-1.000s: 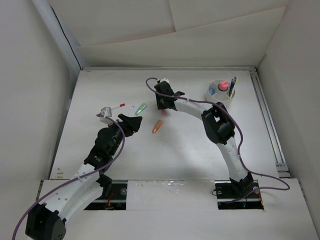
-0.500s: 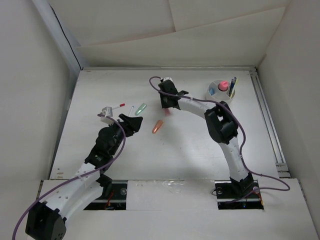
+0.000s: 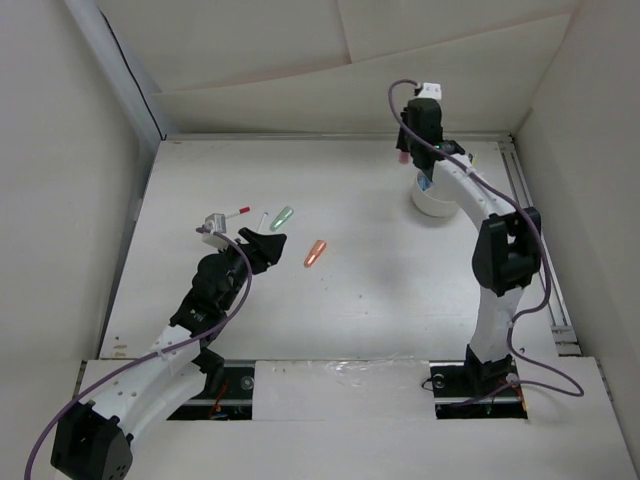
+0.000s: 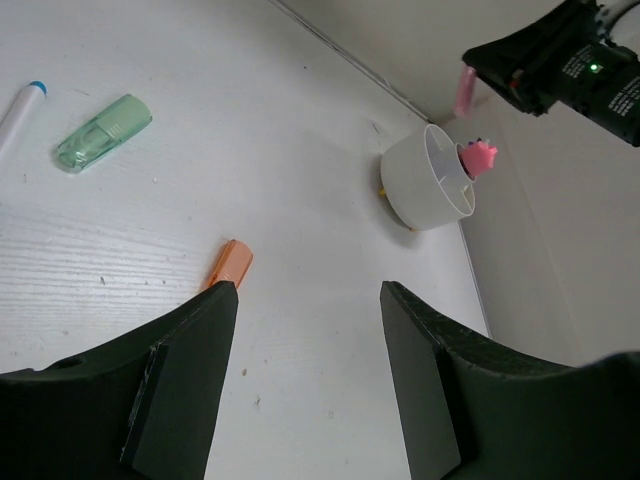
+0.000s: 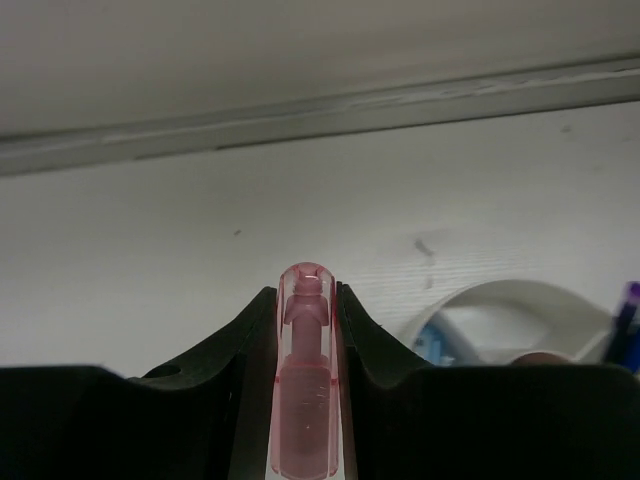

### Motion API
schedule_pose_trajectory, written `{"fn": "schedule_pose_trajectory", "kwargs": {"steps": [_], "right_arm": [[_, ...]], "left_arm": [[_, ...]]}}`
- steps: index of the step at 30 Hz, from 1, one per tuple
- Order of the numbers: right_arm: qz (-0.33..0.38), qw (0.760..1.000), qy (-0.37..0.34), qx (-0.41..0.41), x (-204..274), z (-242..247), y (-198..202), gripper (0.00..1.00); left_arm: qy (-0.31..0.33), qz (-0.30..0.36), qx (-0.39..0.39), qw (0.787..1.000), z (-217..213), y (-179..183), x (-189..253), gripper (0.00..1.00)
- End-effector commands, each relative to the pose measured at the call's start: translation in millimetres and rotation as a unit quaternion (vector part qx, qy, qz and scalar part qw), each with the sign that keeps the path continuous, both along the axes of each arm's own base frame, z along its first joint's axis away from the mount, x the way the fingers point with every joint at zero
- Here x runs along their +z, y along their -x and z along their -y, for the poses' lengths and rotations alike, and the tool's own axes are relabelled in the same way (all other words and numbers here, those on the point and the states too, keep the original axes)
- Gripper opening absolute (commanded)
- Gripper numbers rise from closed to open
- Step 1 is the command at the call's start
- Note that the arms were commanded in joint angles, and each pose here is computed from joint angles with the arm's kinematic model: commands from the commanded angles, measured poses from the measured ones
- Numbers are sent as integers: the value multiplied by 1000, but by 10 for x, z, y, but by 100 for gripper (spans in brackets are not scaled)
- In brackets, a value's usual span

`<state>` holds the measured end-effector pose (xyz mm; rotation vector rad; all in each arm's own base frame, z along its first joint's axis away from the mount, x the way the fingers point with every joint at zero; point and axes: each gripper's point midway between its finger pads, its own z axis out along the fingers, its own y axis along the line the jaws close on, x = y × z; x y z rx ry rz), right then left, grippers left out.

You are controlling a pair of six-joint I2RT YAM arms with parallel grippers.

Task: Sort the stationery into containers
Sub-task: Grab a piece of stationery with the right arm, then place the stationery into the container

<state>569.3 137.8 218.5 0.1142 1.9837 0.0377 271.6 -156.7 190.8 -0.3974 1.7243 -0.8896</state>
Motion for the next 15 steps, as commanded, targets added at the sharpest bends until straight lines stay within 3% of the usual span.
{"fn": "schedule_pose_trajectory", "kwargs": {"steps": [1,5,15], "right_arm": [[53,996,33,-62,400,419,-96,7],[51,991,59,-109,362,773,-193,7],[21,982,114,-148,106,975,-163,7]], "left_arm": [[22,30,-4,999,22,-13,231,56],[22,30,-4,999,22,-13,231,56],[19,24,-4,1000,33,-35,190,56]]}}
